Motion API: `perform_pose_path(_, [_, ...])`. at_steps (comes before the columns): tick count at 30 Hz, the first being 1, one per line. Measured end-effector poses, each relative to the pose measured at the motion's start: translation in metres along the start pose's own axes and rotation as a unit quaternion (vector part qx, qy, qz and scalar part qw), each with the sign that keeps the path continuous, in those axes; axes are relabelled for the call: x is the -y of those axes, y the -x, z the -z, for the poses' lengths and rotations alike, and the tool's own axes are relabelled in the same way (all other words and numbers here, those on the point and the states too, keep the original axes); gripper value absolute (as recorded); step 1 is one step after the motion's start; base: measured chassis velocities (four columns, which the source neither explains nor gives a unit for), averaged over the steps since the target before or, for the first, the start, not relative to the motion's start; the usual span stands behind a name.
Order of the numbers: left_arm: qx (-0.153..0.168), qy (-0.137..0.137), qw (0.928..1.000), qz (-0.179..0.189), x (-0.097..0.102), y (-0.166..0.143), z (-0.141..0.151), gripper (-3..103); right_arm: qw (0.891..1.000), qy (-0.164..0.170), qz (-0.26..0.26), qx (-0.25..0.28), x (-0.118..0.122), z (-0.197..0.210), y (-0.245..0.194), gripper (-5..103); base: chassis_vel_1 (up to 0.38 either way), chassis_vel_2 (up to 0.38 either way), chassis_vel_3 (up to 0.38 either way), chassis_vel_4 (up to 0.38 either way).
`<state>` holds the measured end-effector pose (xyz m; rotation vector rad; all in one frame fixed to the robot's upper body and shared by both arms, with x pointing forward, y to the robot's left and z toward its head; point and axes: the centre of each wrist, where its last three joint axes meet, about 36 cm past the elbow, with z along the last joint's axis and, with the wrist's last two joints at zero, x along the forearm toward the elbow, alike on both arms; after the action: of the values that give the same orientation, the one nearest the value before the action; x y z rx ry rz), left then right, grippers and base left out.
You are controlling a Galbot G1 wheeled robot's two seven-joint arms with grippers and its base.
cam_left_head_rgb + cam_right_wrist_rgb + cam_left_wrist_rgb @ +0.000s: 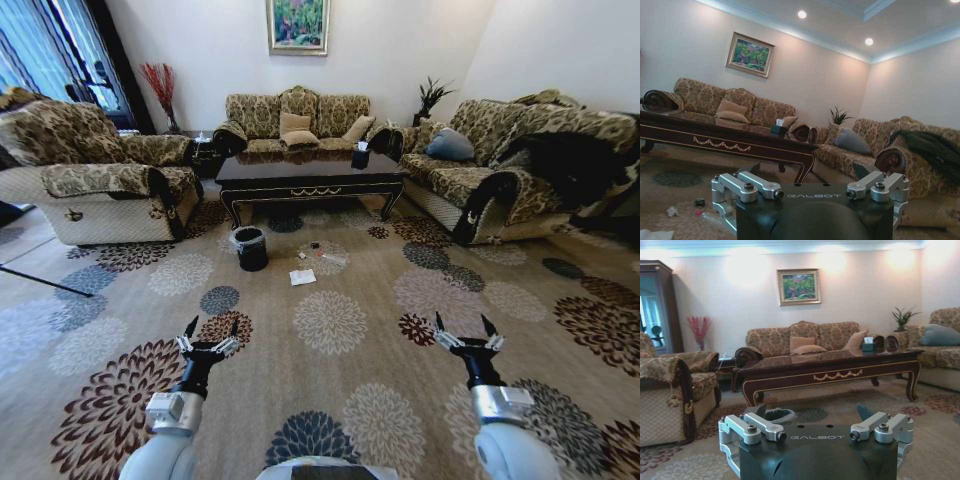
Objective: Move to the front of the table and pick up the trash from the floor, then place it into the trash bin.
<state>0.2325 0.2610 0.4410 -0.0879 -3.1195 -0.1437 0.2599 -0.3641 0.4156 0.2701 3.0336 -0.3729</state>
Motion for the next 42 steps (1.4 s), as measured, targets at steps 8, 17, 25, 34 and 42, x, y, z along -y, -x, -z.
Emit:
perform_pose_path(8, [0.009, 0.001, 0.9999, -0.008, -0.001, -0.005, 0.015, 100, 1.000, 0.012, -0.007, 0.009, 0.005, 0.006, 0.005, 100, 0.000, 0.000, 0.000, 0.000])
perform_pose_path(17, [0.016, -0.007, 0.9999, -0.002, 0.007, -0.014, 0.018, 100, 0.999, 0.040, -0.009, 0.016, 0.004, 0.012, 0.001, 100, 0.000, 0.000, 0.000, 0.000])
perform_pose_path(25, [0.015, -0.003, 0.9999, -0.004, 0.009, -0.017, 0.018, 100, 0.998, 0.050, 0.018, 0.029, -0.003, 0.016, -0.008, 100, 0.000, 0.000, 0.000, 0.000])
perform_pose_path(34, [0.020, -0.001, 0.9998, 0.000, 0.009, -0.017, 0.020, 100, 0.995, 0.053, 0.073, 0.046, -0.005, 0.010, -0.016, 100, 0.000, 0.000, 0.000, 0.000])
perform_pose_path(42, [0.015, -0.006, 0.9998, 0.008, 0.008, -0.016, 0.011, 100, 0.998, 0.029, 0.055, 0.027, -0.017, 0.009, -0.018, 100, 0.000, 0.000, 0.000, 0.000])
